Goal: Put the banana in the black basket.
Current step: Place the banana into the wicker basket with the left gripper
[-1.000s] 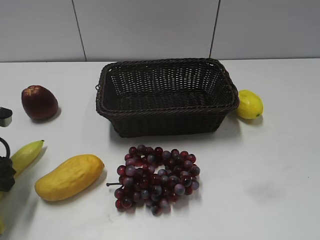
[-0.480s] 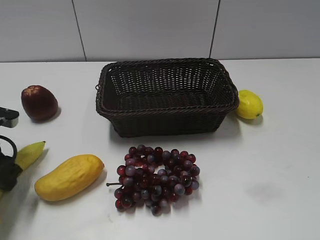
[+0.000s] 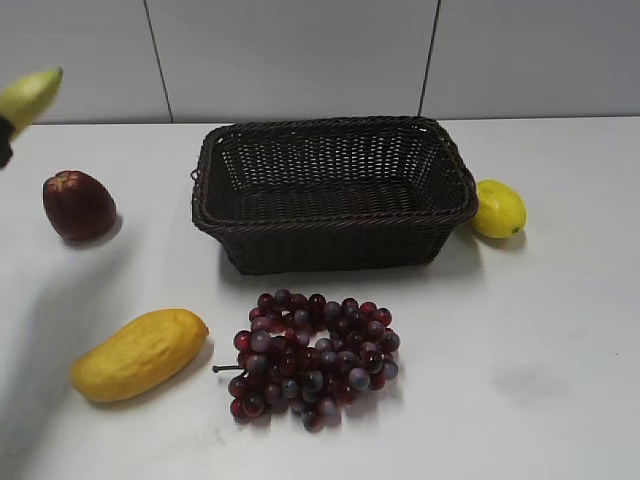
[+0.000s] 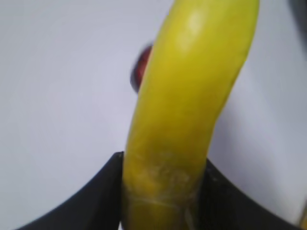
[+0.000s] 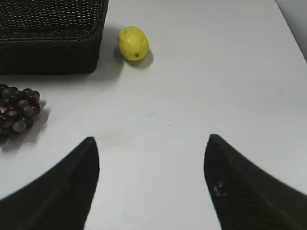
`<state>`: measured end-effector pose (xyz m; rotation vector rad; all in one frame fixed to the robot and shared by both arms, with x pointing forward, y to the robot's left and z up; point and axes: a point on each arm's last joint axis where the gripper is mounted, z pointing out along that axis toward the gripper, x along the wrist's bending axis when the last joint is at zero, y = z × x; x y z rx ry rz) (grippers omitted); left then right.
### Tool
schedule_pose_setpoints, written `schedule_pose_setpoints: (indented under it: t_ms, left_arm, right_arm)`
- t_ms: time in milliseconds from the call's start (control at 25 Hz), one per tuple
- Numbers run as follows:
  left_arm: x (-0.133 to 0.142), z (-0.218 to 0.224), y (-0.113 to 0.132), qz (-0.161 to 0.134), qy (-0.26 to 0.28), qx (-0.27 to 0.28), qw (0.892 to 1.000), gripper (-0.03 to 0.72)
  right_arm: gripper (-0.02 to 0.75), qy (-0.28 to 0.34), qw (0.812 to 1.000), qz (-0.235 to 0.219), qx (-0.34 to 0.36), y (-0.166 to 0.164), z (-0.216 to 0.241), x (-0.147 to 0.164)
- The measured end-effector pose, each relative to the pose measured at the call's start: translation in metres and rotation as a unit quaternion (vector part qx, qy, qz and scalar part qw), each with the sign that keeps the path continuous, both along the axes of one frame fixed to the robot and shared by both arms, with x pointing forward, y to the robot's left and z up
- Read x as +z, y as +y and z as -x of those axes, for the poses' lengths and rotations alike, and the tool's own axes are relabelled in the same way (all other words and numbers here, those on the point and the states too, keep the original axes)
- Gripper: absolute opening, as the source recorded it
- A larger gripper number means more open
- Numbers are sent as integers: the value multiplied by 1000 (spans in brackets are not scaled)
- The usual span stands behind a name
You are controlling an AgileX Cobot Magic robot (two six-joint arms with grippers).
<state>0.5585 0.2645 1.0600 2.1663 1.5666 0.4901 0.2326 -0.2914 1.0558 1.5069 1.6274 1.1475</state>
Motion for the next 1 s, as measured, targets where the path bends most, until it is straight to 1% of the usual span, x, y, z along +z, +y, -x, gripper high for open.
schedule_pose_setpoints:
  t_ms: [80,120,240,360,440,520,600,640,760,840,880,960,1000]
  left_arm:
    - [32,-11,-3,16,-58,-2,998,402]
    - [43,-15,-5,21,-81,-4,996,402]
    - [75,-23,-18,30,-157,-23,987,402]
    - [91,-29,-42,37,-224,-54,972,402]
    - [91,-33,-64,43,-255,-79,963,402]
    - [85,-37,-93,50,-280,-111,952,402]
    - [77,-41,-118,59,-299,-132,943,402]
    - [72,-41,-133,66,-309,-146,937,402]
    - [53,-45,-170,83,-333,-172,923,402]
    - [37,-47,-191,89,-335,-187,919,402]
    - [25,-49,-201,90,-331,-194,919,402]
    - [6,-50,-216,91,-318,-205,921,402]
    - [-8,-52,-222,89,-301,-209,926,402]
  right_arm:
    - [519,0,1000,0,0,0,0,0]
    - [519,0,1000,0,0,0,0,0]
    - [519,0,1000,0,0,0,0,0]
    - [519,0,1000,0,0,0,0,0]
    - [519,0,1000,0,0,0,0,0]
    - [519,0,1000,0,0,0,0,0]
    - [519,0,1000,0,0,0,0,0]
    - [519,0,1000,0,0,0,0,0]
    - [519,0,1000,0,0,0,0,0]
    - [519,0,1000,0,0,0,0,0]
    - [519,0,1000,0,0,0,0,0]
    - [519,0,1000,0,0,0,0,0]
    - [519,0,1000,0,0,0,0,0]
